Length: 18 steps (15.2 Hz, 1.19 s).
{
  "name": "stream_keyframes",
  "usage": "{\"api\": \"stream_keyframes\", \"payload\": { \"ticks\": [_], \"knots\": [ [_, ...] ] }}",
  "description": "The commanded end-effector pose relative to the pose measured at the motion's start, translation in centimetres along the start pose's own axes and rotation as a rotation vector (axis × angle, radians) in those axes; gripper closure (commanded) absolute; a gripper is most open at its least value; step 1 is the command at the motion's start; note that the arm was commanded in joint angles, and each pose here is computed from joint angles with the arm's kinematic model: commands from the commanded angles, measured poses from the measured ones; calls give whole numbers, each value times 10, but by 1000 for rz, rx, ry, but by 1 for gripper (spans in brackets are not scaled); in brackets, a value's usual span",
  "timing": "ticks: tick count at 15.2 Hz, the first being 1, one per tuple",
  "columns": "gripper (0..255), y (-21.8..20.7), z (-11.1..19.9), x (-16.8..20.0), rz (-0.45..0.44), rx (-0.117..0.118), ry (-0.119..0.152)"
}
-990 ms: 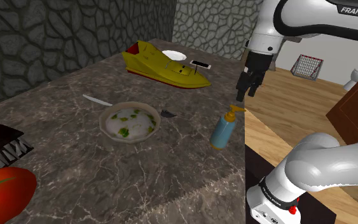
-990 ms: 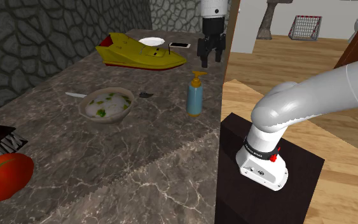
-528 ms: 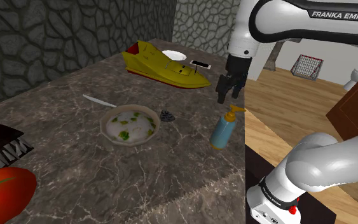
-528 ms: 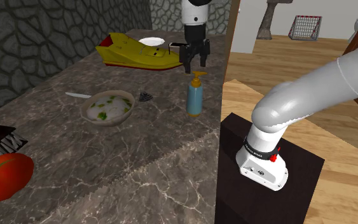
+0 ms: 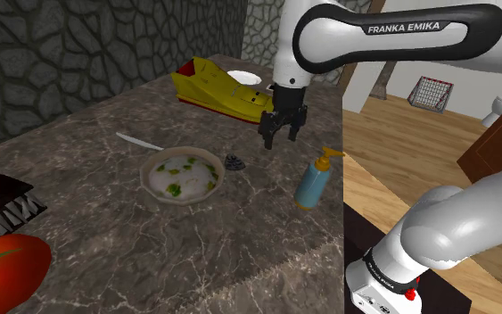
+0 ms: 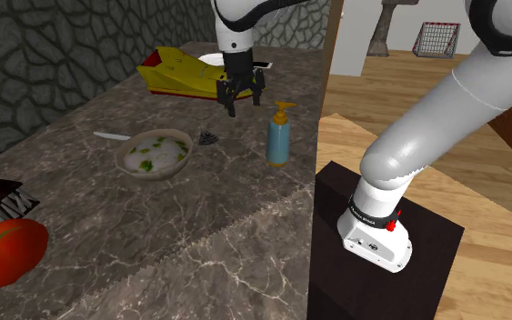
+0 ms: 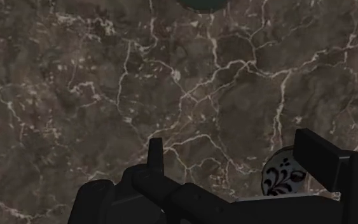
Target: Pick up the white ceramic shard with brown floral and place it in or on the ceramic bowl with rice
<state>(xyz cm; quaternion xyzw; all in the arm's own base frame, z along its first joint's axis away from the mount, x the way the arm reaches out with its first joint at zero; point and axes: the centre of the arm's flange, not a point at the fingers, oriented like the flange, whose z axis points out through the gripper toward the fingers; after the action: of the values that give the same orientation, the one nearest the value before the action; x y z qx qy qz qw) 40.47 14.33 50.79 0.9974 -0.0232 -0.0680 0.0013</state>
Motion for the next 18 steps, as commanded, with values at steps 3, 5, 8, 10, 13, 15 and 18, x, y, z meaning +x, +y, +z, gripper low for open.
{"api": "stream_keyframes", "payload": {
  "ticks": [3, 5, 8, 10, 13, 15, 18],
  "knots": [
    [0, -42, 13, 36, 23, -21, 7],
    [0, -61, 20, 54, 34, -32, 10],
    [0, -90, 31, 81, 50, -48, 14],
    [0, -98, 39, 90, 55, -53, 16],
    [0, -97, 55, 90, 55, -53, 16],
    [0, -97, 66, 90, 55, -53, 16],
    [0, -96, 74, 90, 55, -53, 16]
  ]
}}
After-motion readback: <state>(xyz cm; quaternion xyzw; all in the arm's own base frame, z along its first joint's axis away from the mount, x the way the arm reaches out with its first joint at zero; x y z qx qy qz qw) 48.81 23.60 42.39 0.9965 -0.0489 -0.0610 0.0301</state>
